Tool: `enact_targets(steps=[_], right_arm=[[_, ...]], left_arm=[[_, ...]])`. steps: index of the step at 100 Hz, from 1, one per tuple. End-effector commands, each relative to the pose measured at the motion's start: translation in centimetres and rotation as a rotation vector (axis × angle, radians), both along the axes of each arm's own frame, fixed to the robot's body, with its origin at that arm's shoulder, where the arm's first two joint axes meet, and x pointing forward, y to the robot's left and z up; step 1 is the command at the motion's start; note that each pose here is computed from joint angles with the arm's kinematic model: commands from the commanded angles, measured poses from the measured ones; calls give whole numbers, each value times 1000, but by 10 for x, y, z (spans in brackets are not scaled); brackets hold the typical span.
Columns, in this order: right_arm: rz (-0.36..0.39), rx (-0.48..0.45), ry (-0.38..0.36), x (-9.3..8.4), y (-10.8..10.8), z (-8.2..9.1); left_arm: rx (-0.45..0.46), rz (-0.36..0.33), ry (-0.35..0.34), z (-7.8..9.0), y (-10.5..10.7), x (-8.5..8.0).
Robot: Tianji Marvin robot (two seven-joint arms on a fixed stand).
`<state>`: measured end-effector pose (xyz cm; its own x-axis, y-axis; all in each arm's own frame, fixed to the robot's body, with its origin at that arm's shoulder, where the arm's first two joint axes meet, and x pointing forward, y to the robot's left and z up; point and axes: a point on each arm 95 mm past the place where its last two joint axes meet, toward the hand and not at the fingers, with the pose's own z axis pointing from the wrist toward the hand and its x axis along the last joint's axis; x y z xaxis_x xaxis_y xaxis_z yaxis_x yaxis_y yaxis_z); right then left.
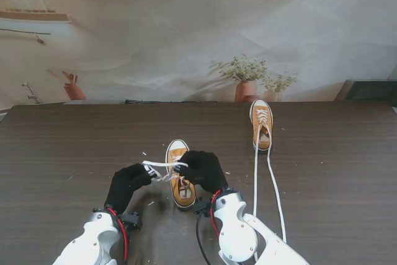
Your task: Tie the shoelaces into a bow on the shoes
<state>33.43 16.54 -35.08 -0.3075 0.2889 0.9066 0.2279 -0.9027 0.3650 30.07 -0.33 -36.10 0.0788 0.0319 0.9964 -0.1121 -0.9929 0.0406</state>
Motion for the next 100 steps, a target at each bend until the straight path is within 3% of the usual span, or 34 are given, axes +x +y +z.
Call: enact_targets(steps=[1, 54, 100], right_arm=[[8, -10, 11, -1, 1, -2], [-40, -30, -18, 0, -3, -4], [-66, -43, -66, 2, -5, -1]], left_arm=[[1, -16, -7, 2, -1, -2], [14, 0, -26, 2, 4, -7], [31, -34, -42, 0, 8, -9]])
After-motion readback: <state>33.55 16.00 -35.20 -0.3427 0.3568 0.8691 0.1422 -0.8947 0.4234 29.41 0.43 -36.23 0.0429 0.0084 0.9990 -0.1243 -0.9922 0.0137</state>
